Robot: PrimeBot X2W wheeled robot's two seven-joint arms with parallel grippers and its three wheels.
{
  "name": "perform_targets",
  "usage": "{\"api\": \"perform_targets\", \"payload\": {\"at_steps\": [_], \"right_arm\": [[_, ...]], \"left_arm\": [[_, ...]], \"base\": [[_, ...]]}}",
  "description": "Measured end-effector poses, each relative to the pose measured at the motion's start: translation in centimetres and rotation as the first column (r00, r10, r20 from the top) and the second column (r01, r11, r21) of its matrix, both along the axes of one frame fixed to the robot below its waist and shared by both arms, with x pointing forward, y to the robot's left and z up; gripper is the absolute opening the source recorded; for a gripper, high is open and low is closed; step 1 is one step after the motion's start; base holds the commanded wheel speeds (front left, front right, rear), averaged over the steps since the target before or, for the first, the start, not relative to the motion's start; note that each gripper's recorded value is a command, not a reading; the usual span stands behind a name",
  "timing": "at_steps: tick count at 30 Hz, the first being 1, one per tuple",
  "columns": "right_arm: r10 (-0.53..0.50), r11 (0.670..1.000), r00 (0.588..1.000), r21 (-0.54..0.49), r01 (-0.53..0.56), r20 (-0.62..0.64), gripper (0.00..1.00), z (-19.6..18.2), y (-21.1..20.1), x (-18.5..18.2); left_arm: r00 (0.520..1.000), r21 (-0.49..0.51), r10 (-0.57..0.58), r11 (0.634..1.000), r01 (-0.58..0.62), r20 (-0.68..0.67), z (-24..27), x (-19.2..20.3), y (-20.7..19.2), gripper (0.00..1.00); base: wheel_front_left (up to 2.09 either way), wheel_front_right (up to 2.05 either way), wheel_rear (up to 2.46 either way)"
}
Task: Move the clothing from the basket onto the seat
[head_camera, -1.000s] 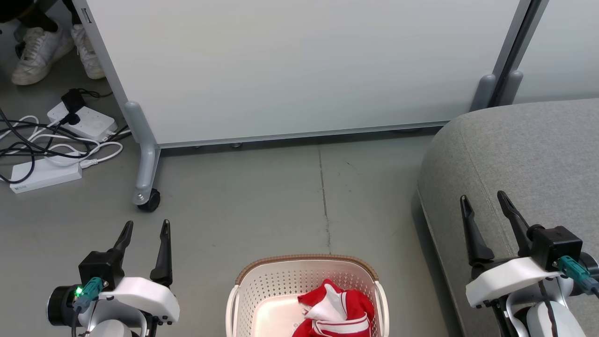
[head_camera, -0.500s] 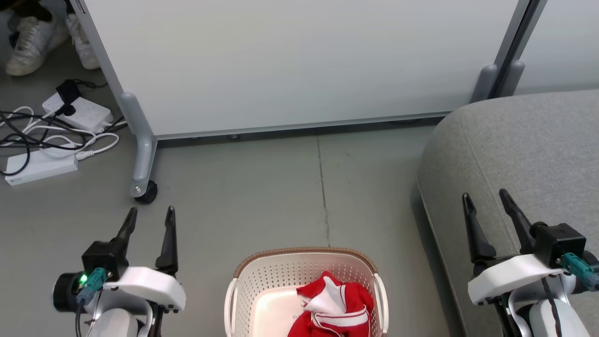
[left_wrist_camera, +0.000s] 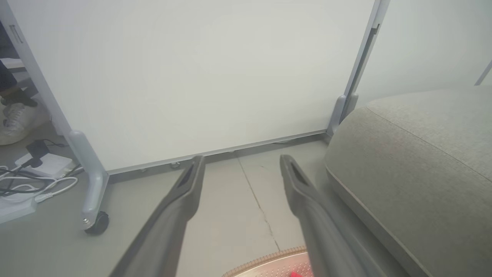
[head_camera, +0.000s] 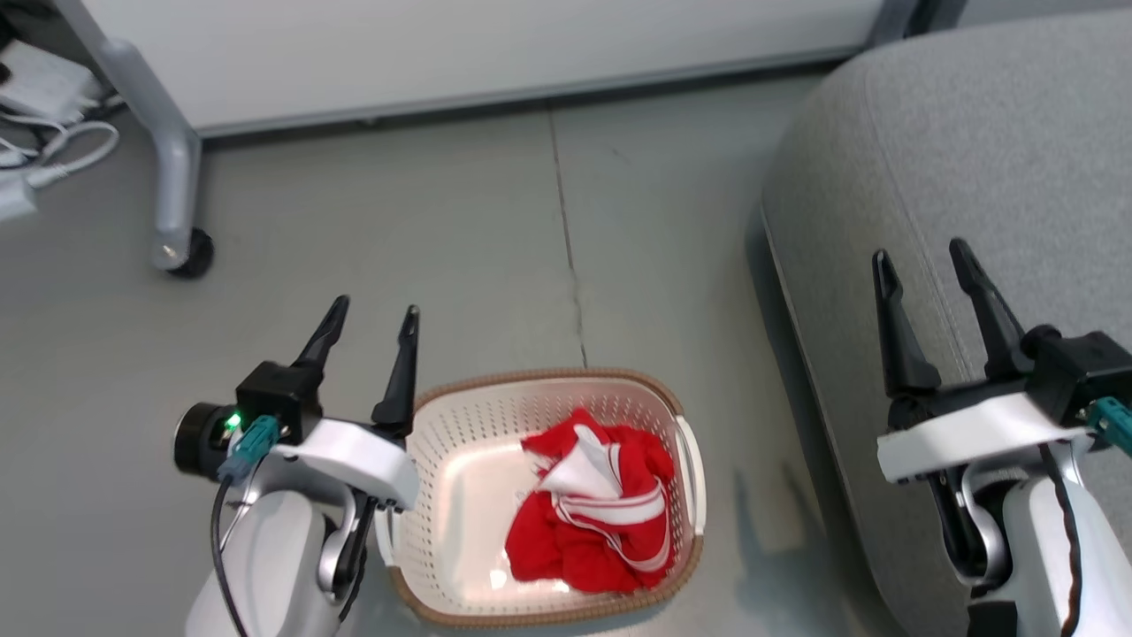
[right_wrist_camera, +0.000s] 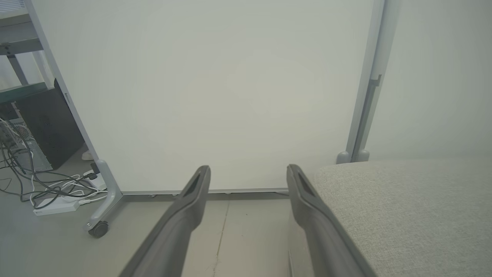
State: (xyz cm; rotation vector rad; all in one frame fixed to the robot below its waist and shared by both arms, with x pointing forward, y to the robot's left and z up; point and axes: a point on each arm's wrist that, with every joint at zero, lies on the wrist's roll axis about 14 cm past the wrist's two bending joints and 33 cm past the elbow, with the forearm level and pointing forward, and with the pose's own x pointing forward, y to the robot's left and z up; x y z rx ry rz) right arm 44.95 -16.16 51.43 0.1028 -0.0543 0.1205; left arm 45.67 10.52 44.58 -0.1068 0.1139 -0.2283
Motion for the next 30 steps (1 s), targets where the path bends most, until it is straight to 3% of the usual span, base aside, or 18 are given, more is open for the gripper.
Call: {"api": "perform_targets", "payload": {"at_steps": [6,12,17,22,30], "right_arm": [[-0.027,1.000,1.000,0.010,0.027,-0.003,1.00,-1.4,-1.1,2.2],[-0.055,0.998,0.998,0.005,0.055,-0.012,1.00,-3.3,-2.5,3.8],[-0.081,0.997,0.996,0.005,0.081,-0.032,1.00,-5.3,-3.6,4.4],[-0.101,0.995,0.992,0.007,0.102,-0.069,1.00,-7.5,-4.6,4.3],[-0.162,0.987,0.977,-0.010,0.163,-0.140,1.00,-10.0,-6.9,2.9]], "left_arm": [[0.981,-0.005,-0.153,0.988,0.153,-0.119,-5.3,1.6,-4.9,1.00],[0.917,-0.023,-0.294,0.954,0.299,-0.270,-12.0,1.7,-9.3,1.00],[0.827,-0.056,-0.391,0.913,0.404,-0.405,-17.7,0.6,-12.6,1.00],[0.693,-0.083,-0.466,0.856,0.510,-0.550,-23.5,-1.7,-15.1,1.00],[0.523,-0.148,-0.540,0.776,0.613,-0.659,-29.4,-4.6,-18.5,1.00]], "base": [[0.00,0.00,0.00],[0.00,0.00,0.00],[0.00,0.00,0.00],[0.00,0.00,0.00],[0.00,0.00,0.00]]}}
